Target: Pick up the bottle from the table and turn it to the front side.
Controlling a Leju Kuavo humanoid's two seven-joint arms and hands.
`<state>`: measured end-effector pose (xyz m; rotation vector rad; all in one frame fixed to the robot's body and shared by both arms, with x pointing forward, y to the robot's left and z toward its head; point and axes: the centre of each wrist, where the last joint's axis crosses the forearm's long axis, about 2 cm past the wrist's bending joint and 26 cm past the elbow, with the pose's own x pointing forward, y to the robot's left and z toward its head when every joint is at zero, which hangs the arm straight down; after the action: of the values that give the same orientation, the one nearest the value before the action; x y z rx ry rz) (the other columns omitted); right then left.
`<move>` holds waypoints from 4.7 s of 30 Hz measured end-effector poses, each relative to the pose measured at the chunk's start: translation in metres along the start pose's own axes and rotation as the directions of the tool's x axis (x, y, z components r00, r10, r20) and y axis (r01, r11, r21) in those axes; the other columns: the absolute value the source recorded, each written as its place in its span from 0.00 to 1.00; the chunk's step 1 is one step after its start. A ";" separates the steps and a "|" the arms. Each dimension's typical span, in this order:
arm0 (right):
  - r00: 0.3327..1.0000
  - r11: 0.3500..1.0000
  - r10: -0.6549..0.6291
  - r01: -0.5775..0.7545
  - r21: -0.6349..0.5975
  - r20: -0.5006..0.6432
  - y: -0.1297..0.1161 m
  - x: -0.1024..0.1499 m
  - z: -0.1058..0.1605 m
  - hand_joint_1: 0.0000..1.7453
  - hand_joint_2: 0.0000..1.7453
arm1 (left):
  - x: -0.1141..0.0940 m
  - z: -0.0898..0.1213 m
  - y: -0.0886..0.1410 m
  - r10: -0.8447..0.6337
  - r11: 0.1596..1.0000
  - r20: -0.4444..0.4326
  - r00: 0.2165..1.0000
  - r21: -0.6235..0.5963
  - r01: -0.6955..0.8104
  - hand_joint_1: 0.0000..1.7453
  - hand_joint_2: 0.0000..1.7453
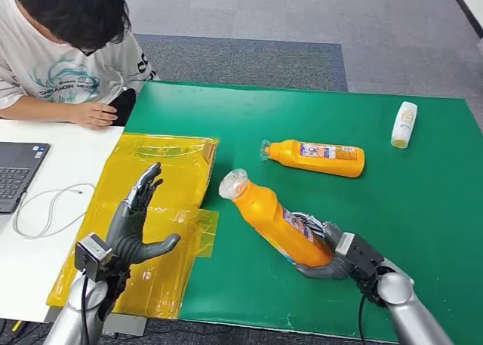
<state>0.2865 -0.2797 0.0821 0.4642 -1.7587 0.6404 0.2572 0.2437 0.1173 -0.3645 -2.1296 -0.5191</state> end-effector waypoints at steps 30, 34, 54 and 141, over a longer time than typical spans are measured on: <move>0.982 0.997 0.072 -0.074 0.006 0.175 0.055 0.045 -0.070 1.00 1.00 | -0.028 -0.037 0.011 0.366 0.870 -0.016 0.930 -0.350 -0.348 0.00 1.00; 0.980 0.996 0.075 -0.081 0.024 0.187 0.064 0.046 -0.077 1.00 1.00 | -0.031 -0.044 0.014 0.364 0.862 -0.029 0.931 -0.368 -0.349 0.00 1.00; 0.933 0.948 0.317 -0.309 -0.073 0.172 0.099 0.057 -0.096 1.00 1.00 | -0.030 -0.058 0.013 0.443 0.828 -0.056 0.895 -0.358 -0.432 0.00 1.00; 0.989 0.977 0.147 -0.146 -0.154 -0.005 0.083 0.026 -0.077 0.00 1.00 | 0.050 -0.098 -0.075 -0.470 0.791 0.243 0.849 -0.312 0.527 1.00 1.00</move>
<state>0.2864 -0.1661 0.1077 0.2318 -1.8450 0.6013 0.2648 0.1335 0.1927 -0.0285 -2.2732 -1.2500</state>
